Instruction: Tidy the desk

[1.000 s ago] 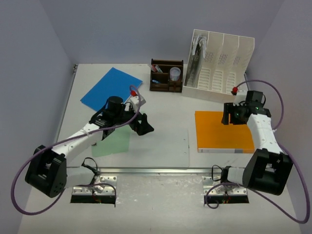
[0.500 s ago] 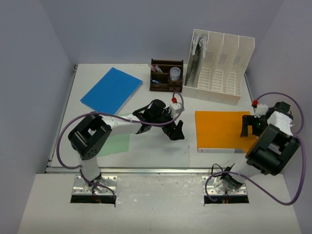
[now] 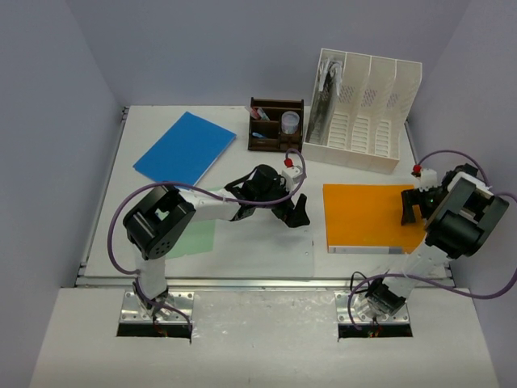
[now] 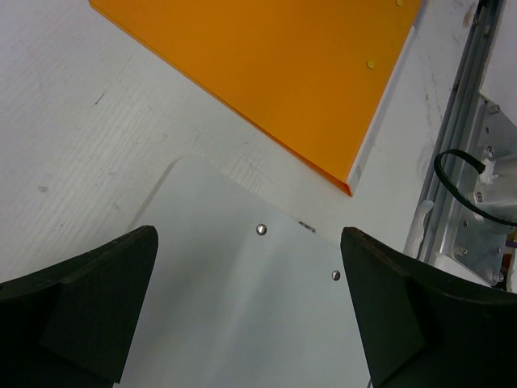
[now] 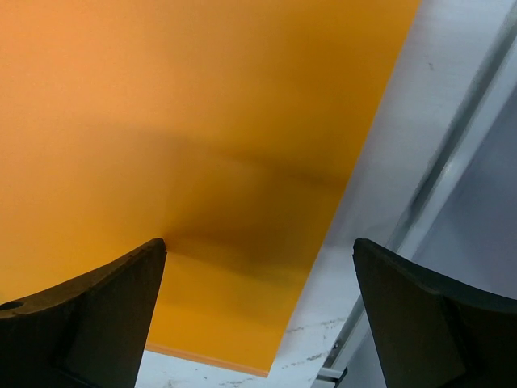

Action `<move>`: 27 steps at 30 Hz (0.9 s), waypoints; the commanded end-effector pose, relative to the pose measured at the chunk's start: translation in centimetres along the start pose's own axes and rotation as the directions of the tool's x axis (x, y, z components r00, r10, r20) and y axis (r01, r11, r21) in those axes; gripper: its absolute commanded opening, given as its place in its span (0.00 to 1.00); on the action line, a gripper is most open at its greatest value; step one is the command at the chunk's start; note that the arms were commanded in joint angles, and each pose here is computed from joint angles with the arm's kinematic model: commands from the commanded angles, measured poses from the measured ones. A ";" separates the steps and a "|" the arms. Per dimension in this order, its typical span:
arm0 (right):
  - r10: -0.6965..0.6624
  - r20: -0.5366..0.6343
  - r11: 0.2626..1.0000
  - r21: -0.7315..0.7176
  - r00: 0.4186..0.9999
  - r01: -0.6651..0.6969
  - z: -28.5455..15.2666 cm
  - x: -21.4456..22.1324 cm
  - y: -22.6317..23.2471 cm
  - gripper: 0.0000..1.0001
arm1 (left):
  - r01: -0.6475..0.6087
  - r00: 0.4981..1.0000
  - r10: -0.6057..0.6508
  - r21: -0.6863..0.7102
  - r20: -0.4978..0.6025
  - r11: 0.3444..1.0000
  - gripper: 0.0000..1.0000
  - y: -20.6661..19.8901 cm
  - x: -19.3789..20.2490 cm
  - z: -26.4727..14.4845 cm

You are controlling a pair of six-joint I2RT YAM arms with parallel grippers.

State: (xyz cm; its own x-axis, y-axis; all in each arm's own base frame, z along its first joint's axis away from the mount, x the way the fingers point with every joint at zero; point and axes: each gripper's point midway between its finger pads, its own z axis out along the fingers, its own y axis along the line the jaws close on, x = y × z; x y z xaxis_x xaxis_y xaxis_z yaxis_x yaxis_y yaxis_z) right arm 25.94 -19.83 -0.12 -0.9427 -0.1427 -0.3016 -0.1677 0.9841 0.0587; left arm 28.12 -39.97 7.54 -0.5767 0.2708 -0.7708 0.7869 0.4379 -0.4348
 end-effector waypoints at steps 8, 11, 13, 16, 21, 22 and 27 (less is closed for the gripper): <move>-0.066 -0.007 0.983 -0.174 0.998 0.064 2.7 0.3 4.8 0.53 | 0.037 0.995 -0.032 -0.051 0.093 0.998 0.95 1.6 -2.1 -2.1; -0.062 -0.035 0.969 -0.243 0.997 0.052 2.4 0.5 6.4 0.17 | 0.048 0.995 -0.042 -0.062 0.096 0.997 0.95 2.0 -1.8 -2.3; -0.058 -0.030 0.963 -0.266 0.998 0.048 1.6 0.1 6.8 0.01 | 0.060 0.994 -0.053 -0.072 0.095 0.996 0.95 2.4 -1.5 -2.5; -0.081 0.019 0.962 -0.259 0.997 0.083 -0.6 -1.2 6.9 0.00 | 0.066 0.993 -0.058 -0.082 0.099 0.994 0.95 2.8 -1.2 -2.9; -0.090 0.150 0.956 -0.263 0.985 0.128 -6.6 -5.0 8.0 0.00 | 0.055 0.992 -0.045 -0.086 0.118 0.995 0.96 2.8 -2.0 -3.8; -0.092 0.173 0.955 -0.263 0.981 0.136 -7.7 -5.7 8.2 0.00 | 0.047 0.992 -0.037 -0.085 0.124 0.995 0.96 2.8 -2.2 -4.0; -0.114 0.274 0.950 -0.252 0.955 0.186 -12.8 -8.7 9.0 0.00 | -0.019 0.986 0.031 -0.078 0.163 0.997 0.98 2.5 -4.3 -6.0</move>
State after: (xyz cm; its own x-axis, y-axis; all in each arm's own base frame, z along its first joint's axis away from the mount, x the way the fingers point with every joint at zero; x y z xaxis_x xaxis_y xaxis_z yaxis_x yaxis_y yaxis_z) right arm 27.62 -12.47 8.73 -0.8799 -0.2101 -0.4261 -0.3420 0.9028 0.2609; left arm 29.99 -35.35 7.48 -0.6213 0.1939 -0.7592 0.7124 0.5433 -0.4442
